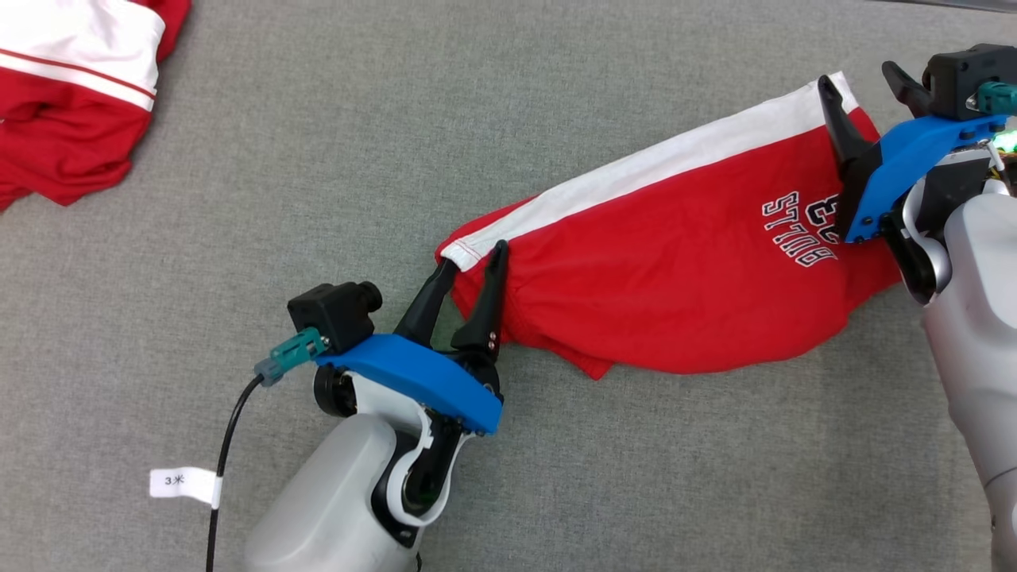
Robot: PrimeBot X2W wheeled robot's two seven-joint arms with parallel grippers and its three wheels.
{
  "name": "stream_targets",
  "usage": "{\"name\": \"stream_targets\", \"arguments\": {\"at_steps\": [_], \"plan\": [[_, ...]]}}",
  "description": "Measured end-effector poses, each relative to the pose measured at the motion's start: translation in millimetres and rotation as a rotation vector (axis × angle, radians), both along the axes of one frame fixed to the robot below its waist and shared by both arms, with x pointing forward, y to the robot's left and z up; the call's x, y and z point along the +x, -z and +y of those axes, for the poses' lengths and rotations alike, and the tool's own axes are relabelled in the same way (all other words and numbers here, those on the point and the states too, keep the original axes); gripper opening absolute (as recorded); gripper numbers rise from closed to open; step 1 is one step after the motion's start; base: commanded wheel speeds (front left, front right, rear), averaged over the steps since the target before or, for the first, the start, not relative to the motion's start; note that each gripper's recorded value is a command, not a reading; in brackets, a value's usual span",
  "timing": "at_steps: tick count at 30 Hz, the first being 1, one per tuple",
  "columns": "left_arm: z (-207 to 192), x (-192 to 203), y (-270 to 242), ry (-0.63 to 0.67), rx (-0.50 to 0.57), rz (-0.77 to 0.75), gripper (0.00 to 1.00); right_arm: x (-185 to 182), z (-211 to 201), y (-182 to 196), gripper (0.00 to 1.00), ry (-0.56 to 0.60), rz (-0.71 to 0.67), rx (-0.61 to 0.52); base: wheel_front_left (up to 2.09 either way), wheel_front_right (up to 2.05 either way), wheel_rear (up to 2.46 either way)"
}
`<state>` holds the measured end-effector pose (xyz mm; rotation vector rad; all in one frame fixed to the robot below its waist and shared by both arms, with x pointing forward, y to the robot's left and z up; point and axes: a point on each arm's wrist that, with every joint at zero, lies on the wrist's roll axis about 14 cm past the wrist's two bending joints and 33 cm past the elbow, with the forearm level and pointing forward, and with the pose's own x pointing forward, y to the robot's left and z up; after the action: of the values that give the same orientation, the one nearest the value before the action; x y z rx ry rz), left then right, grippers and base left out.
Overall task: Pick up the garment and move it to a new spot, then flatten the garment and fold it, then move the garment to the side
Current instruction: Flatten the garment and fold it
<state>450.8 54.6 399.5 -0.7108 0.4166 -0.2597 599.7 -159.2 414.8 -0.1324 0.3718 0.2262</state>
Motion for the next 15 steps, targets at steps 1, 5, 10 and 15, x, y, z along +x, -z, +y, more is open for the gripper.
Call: {"name": "stream_targets", "arguments": {"at_steps": [1, 5, 10, 15], "plan": [[-0.5, -0.9, -2.8, 0.003, -0.002, -0.007, 1.0, 0.0, -0.4, -1.8, 1.0, 0.0, -0.004, -0.002, 0.0, 0.0, 0.0], [5.9, -10.0, -10.7, 0.026, 0.062, -0.058, 1.0, -4.4, -3.5, -5.9, 1.0, 0.003, -0.006, -0.005, 0.0, 0.0, 0.0], [24.5, -24.6, -20.6, 0.007, 0.15, -0.1, 1.0, -10.9, -14.2, -17.3, 1.0, 0.022, -0.009, -0.008, 0.0, 0.0, 0.0], [54.4, -32.7, -35.3, -0.078, 0.207, -0.14, 1.0, -22.6, -28.7, -21.1, 1.0, 0.049, 0.021, -0.017, 0.0, 0.0, 0.0]]}}
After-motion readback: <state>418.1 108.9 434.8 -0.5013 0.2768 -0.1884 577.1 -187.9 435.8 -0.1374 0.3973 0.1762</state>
